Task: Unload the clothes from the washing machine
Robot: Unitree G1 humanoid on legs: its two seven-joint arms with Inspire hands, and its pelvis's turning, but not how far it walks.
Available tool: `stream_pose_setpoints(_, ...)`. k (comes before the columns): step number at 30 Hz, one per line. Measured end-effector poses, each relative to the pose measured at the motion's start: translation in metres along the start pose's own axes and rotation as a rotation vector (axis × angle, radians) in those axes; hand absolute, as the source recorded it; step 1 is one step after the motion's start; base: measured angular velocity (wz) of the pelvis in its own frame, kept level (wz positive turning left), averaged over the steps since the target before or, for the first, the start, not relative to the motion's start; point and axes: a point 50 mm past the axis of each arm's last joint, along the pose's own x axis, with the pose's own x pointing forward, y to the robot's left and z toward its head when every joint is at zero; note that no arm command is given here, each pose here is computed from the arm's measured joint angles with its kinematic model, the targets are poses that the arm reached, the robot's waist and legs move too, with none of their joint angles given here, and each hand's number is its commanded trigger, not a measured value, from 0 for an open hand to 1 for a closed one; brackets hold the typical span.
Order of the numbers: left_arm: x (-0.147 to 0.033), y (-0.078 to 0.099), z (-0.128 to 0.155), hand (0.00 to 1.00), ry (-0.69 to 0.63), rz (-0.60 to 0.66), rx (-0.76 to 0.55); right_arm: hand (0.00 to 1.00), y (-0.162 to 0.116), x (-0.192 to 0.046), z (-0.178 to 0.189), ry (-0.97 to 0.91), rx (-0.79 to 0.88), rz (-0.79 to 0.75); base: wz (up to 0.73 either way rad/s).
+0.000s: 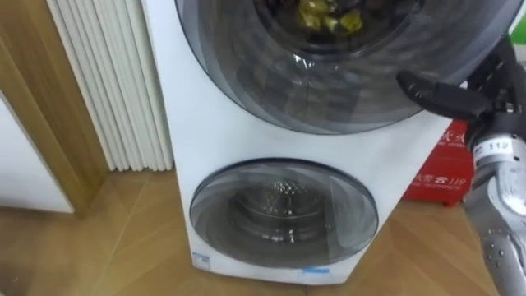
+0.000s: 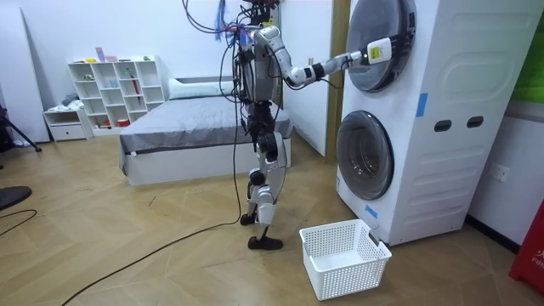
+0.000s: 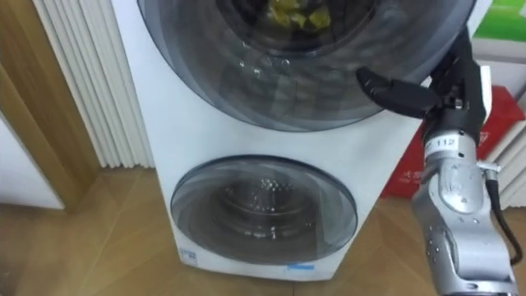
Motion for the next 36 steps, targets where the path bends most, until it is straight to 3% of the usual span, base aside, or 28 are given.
stream_pose_setpoints(11,0.0,0.002,-0.007,0.0,0.035,0.015,-0.008,0.0,0.008,-0.006,0.03,-0.13,0.021,0.008,-0.01)
stream_pose_setpoints(25,0.0,0.003,-0.003,0.0,0.016,0.025,0.045,0.0,0.015,-0.013,0.028,-0.137,0.022,0.11,-0.05)
stream_pose_setpoints(36,-0.001,0.002,-0.01,0.0,0.026,0.034,0.09,0.0,0.012,-0.044,0.011,-0.117,0.051,0.219,-0.08)
